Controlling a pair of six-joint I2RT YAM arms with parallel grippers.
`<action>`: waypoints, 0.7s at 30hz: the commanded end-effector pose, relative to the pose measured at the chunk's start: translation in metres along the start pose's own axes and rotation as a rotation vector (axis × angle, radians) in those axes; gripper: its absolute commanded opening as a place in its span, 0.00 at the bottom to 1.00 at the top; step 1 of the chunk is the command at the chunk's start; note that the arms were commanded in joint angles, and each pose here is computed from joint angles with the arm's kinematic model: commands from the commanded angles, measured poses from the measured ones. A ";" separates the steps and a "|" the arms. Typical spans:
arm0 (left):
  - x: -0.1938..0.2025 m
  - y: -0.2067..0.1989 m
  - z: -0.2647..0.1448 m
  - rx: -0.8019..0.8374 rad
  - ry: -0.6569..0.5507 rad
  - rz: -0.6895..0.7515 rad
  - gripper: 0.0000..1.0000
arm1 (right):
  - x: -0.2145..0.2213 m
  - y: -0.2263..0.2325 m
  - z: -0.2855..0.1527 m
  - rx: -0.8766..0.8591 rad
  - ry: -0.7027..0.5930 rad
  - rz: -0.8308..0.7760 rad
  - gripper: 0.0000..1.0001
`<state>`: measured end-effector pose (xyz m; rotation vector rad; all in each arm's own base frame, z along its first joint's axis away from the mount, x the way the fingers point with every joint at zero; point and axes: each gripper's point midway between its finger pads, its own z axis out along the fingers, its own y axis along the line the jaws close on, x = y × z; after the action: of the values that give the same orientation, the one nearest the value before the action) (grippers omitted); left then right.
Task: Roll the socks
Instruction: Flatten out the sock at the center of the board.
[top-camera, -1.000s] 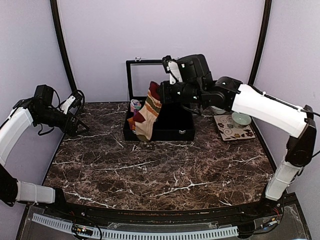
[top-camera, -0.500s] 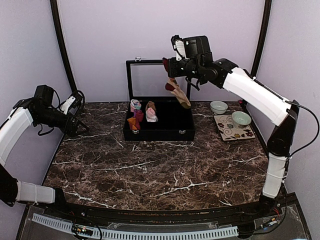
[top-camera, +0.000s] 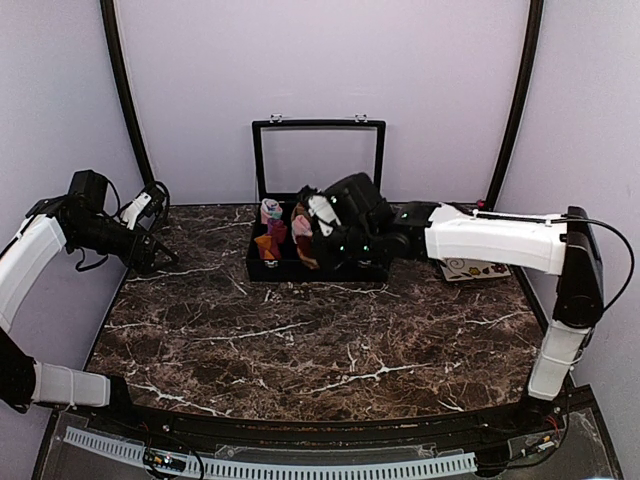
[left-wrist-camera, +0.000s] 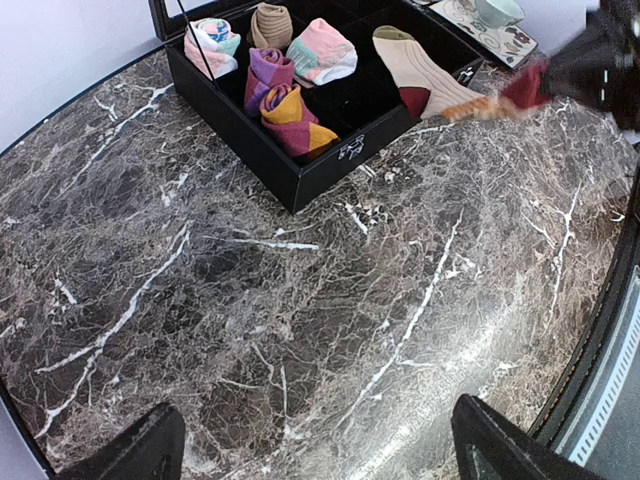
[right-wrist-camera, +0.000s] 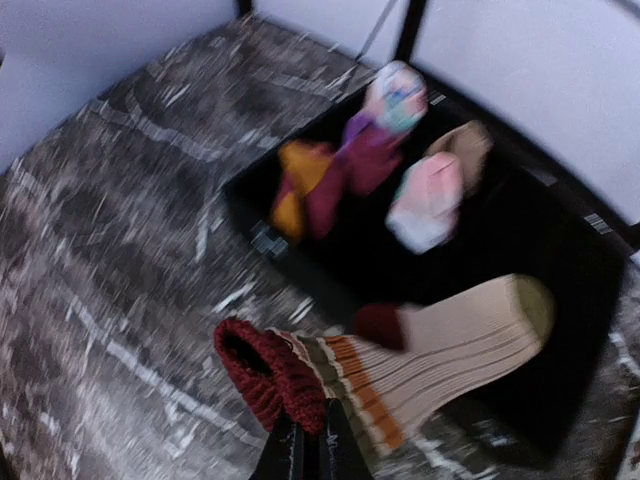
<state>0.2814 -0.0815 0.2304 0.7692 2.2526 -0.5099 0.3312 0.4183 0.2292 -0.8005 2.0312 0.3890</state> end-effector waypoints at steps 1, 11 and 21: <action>0.006 -0.006 0.003 0.037 0.008 -0.008 0.96 | 0.062 0.088 0.006 -0.216 0.098 0.006 0.00; 0.018 -0.019 0.009 0.104 0.031 0.021 0.99 | 0.156 0.174 0.012 -0.411 0.237 0.045 0.00; 0.042 -0.048 0.029 0.196 0.101 0.089 0.99 | 0.223 0.181 0.011 -0.450 0.346 0.116 0.00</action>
<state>0.2596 -0.0988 0.1981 0.8897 2.2766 -0.6143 0.1411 0.4692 0.0476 -1.1181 2.3180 0.7537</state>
